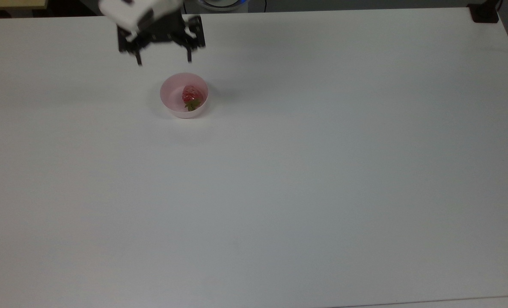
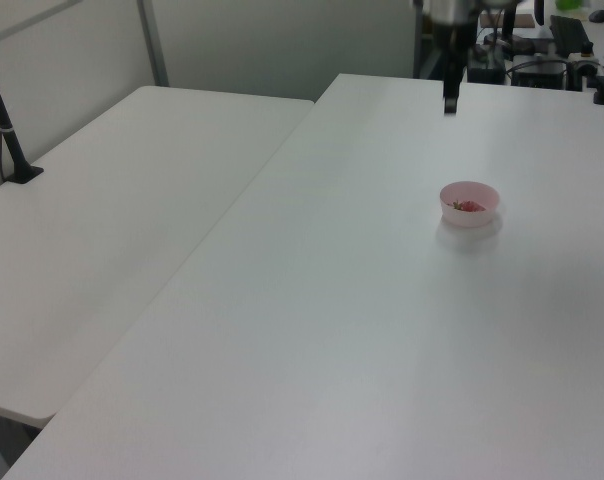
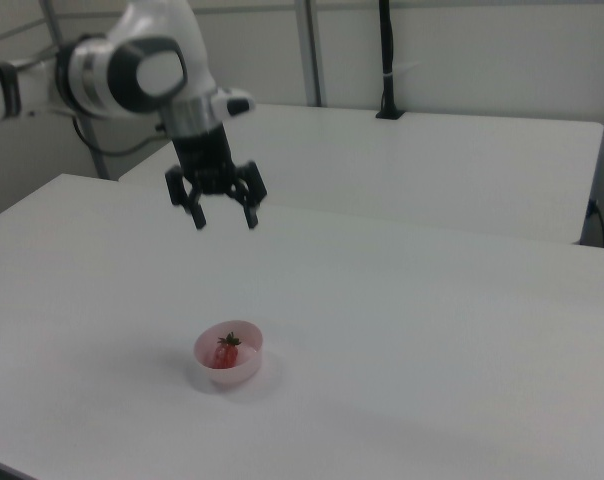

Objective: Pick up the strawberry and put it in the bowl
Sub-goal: 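Lower the strawberry into the bowl, open the gripper and raise it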

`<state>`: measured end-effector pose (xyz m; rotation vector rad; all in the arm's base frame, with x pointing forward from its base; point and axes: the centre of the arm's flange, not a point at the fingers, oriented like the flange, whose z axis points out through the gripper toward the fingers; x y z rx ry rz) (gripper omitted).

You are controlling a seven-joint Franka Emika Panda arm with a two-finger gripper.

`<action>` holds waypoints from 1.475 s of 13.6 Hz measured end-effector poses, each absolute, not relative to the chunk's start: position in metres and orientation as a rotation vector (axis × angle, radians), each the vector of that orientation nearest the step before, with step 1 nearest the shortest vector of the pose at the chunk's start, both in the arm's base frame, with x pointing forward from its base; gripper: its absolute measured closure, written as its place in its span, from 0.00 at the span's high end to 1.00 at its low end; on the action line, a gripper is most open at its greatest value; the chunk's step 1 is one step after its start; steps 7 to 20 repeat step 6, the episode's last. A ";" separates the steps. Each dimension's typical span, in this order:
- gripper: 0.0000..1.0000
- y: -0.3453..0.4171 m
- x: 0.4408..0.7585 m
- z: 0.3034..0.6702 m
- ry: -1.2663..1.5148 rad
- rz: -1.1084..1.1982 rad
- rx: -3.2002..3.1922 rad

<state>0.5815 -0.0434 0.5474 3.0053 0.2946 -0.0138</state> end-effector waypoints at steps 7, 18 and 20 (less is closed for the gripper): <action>1.00 -0.044 0.558 0.600 0.231 0.008 3.107; 1.00 -0.044 0.558 0.600 0.231 0.008 3.107; 1.00 -0.044 0.558 0.600 0.231 0.008 3.107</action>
